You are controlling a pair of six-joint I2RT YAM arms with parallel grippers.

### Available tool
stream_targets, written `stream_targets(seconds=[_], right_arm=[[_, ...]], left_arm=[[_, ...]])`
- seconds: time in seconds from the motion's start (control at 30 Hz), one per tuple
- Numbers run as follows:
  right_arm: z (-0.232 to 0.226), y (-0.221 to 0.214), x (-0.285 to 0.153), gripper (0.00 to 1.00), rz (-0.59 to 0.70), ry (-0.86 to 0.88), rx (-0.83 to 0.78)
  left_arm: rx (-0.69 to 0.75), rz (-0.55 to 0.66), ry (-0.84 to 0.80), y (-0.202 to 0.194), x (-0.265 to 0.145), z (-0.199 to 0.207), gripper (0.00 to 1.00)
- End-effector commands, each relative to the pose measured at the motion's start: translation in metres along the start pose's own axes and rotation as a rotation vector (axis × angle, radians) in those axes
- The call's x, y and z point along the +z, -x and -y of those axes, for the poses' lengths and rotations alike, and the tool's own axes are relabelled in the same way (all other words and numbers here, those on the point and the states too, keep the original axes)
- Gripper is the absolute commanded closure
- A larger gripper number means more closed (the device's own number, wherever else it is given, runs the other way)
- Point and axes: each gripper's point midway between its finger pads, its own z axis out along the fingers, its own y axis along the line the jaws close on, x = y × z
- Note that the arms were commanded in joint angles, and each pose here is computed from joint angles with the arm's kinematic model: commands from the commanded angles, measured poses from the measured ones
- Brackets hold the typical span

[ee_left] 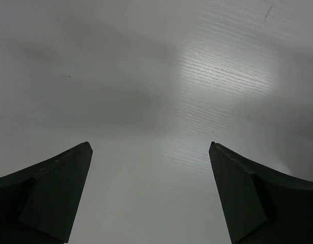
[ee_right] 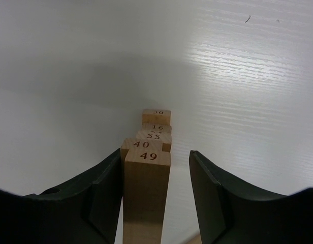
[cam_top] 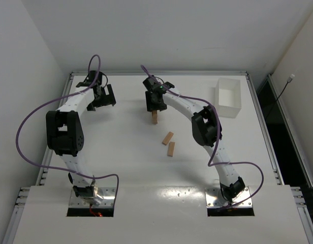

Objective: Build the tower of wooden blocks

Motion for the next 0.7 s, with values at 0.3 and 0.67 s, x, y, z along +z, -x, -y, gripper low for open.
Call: stream_targets(seconds=[0.3,0.67], right_arm=[[-0.0074,0.0205,-0.0039,0.56,0.055,0.035,0.010],[-0.0096,0.0218,-0.0039,0.61,0.059,0.047,0.002]], left_arm=[[-0.010,0.034,-0.021,0.0136,-0.0046,0.0089,0.00],[-0.010,0.034,-0.021,0.0136,-0.0046,0.0089,0.00]])
